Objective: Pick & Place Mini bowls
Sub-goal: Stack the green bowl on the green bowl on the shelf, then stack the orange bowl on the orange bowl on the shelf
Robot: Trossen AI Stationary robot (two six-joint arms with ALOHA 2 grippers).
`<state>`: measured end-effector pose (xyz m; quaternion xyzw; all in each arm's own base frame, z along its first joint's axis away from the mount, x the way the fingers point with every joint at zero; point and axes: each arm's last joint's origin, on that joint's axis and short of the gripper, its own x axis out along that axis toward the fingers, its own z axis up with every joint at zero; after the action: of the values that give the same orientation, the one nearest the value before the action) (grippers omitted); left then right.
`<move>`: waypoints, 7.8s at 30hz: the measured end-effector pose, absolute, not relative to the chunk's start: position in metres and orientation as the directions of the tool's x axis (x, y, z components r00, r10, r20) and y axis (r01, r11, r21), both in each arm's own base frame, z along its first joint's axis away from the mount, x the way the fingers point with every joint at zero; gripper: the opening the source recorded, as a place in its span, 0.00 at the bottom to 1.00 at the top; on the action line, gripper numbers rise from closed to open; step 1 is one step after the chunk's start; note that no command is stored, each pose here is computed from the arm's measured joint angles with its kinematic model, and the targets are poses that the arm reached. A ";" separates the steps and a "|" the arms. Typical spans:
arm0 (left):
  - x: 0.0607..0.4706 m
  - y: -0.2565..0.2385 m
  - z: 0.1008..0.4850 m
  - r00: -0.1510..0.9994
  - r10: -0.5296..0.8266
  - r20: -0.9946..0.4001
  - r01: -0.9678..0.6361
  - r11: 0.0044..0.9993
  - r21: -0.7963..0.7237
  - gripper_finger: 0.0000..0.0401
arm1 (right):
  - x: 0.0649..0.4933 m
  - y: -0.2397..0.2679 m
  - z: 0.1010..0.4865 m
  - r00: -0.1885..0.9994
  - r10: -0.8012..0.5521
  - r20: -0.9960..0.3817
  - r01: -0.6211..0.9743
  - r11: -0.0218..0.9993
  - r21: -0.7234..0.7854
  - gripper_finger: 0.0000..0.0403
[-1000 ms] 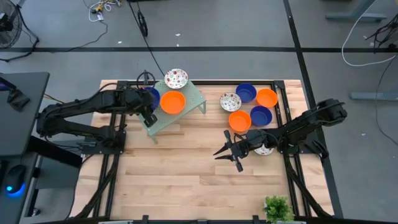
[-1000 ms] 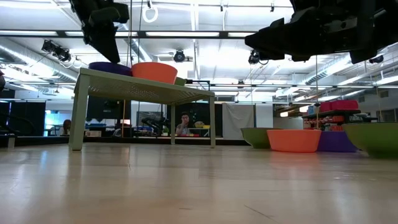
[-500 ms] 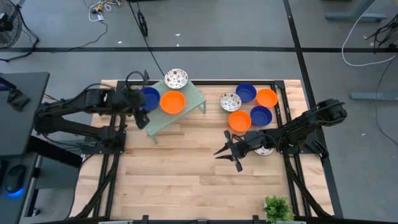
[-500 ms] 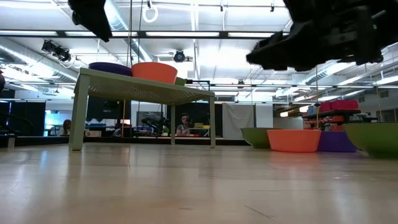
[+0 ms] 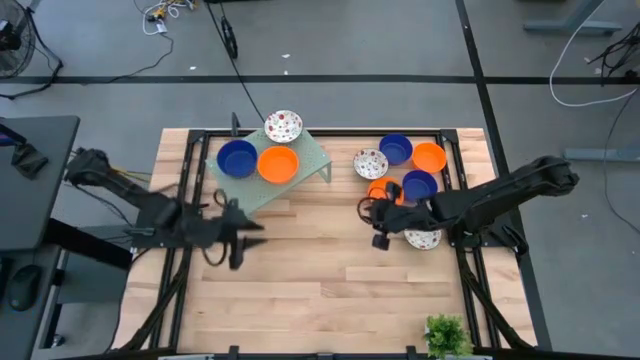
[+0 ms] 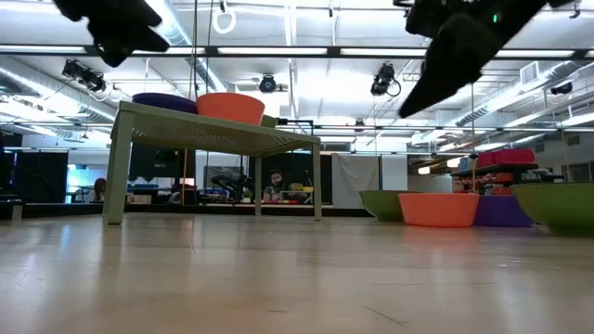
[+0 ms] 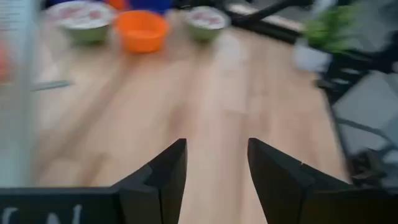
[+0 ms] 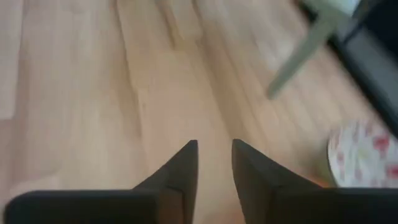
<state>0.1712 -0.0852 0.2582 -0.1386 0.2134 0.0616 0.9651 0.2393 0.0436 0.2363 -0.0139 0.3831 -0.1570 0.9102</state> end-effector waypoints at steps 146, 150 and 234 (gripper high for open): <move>0.172 -0.106 0.223 0.888 0.172 -0.427 -0.250 0.959 -0.133 0.43 | 0.450 -0.176 0.330 0.663 -0.281 -0.694 -0.358 0.694 -0.624 0.22; 0.172 -0.106 0.223 0.888 0.164 -0.430 -0.244 0.960 -0.137 0.43 | 0.451 -0.176 0.331 0.672 -0.284 -0.684 -0.347 0.695 -0.630 0.31; 0.172 -0.108 0.223 0.891 0.137 -0.434 -0.223 0.962 -0.154 0.43 | 0.360 -0.139 0.399 0.697 -0.181 -0.694 -0.117 0.926 -0.360 0.02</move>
<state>0.1716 -0.1083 0.2234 -0.1004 0.2146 0.0932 0.9670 0.3597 -0.1394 0.3994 -0.1921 0.3889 -0.0178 0.9008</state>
